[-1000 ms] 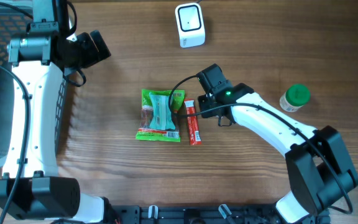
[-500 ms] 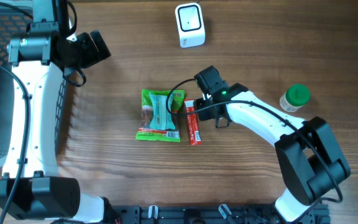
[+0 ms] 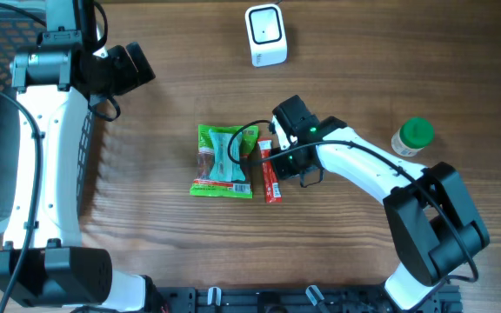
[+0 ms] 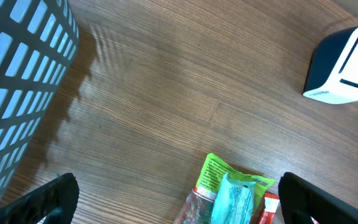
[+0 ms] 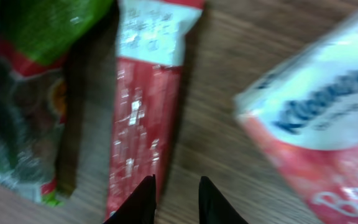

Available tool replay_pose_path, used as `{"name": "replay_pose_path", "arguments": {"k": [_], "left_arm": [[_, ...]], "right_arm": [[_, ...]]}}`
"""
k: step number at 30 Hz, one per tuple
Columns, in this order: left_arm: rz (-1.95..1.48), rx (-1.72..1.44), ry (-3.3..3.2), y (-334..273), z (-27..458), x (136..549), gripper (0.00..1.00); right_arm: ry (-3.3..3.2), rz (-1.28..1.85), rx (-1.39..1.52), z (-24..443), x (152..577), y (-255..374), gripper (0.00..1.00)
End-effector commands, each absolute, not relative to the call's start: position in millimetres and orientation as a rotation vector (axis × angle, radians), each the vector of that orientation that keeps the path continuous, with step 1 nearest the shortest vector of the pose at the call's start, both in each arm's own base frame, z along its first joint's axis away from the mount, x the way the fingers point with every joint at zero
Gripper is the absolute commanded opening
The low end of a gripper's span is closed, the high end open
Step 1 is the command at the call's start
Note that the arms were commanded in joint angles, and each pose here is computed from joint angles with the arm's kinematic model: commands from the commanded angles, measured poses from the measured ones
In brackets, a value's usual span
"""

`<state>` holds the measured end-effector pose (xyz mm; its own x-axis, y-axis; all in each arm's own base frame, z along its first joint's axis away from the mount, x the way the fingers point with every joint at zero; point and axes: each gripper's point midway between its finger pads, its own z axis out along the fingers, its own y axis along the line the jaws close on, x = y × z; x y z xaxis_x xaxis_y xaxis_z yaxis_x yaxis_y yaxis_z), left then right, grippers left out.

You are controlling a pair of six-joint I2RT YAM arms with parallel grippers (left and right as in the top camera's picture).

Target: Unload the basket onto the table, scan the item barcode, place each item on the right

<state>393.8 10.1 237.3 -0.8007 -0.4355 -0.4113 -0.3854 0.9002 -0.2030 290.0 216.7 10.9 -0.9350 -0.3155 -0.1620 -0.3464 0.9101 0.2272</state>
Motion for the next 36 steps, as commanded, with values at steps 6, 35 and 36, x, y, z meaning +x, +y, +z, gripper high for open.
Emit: {"name": "replay_pose_path", "arguments": {"k": [6, 35, 36], "left_arm": [[-0.136, -0.581, 2.609, 12.2, 236.8, 393.9, 1.00], [-0.136, -0.581, 2.609, 12.2, 236.6, 393.8, 1.00], [-0.136, -0.581, 2.609, 12.2, 236.6, 393.8, 1.00]], "right_arm": [[2.715, 0.389, -0.575, 98.9, 331.1, 218.0, 0.35], [2.685, -0.008, -0.602, 29.5, 331.9, 164.6, 0.30], [2.679, -0.006, -0.600, 29.2, 332.7, 165.0, 0.30]]}}
